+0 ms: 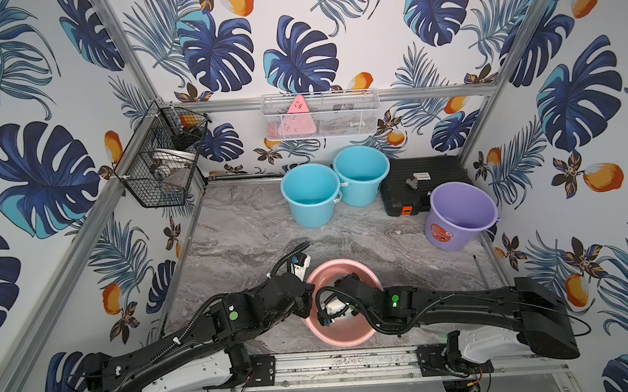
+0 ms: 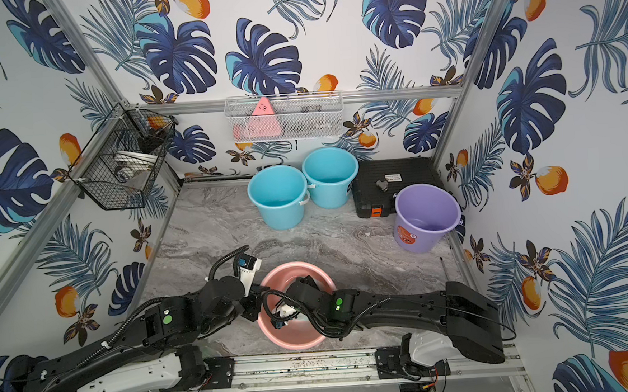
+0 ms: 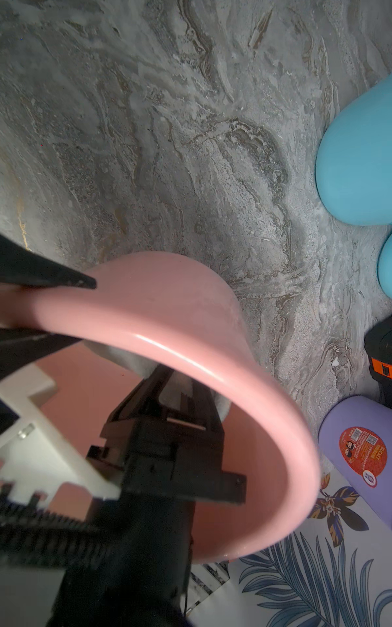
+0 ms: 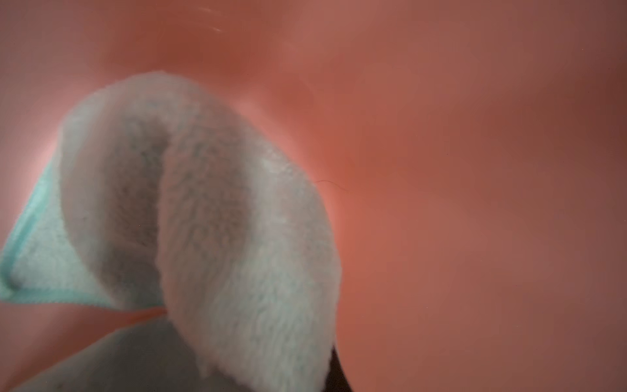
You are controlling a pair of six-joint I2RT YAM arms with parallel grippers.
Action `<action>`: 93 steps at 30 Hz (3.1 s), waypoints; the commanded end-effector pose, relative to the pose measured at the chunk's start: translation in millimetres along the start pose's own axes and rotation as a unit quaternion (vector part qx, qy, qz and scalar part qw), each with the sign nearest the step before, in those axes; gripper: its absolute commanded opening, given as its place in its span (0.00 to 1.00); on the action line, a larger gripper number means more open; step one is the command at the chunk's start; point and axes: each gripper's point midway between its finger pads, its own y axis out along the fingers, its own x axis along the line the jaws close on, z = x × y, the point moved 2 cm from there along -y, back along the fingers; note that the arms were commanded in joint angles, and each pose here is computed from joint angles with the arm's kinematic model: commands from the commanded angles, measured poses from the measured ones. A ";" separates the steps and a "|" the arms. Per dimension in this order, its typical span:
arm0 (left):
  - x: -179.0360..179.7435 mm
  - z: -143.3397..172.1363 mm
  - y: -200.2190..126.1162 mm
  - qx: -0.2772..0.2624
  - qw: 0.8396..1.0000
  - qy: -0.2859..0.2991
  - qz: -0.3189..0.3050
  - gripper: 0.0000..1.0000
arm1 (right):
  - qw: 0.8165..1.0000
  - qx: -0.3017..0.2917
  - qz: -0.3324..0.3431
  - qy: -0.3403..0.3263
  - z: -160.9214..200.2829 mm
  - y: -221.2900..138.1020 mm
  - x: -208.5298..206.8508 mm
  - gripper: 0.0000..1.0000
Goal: Wipe the inside of the bucket with a cloth
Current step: Wipe the dirt from the inside of the bucket.
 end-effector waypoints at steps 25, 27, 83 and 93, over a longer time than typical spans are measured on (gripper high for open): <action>-0.2 -6.8 -0.5 -0.013 1.000 -0.012 -0.005 0.00 | 0.989 -0.054 -0.052 0.131 3.1 -0.3 -1.6 0.00; -0.3 -6.7 -0.1 -0.013 1.000 -0.012 -0.005 0.00 | 0.988 -0.063 -0.051 0.133 2.7 -18.2 -9.9 0.00; 3.8 -4.7 -7.9 -0.020 1.000 -0.020 0.000 0.00 | 0.959 0.021 -0.186 0.210 12.1 45.1 59.0 0.00; 6.6 -4.1 -6.8 -0.022 0.999 -0.023 -0.008 0.00 | 0.947 -0.011 -0.178 0.269 13.7 -12.7 16.4 0.00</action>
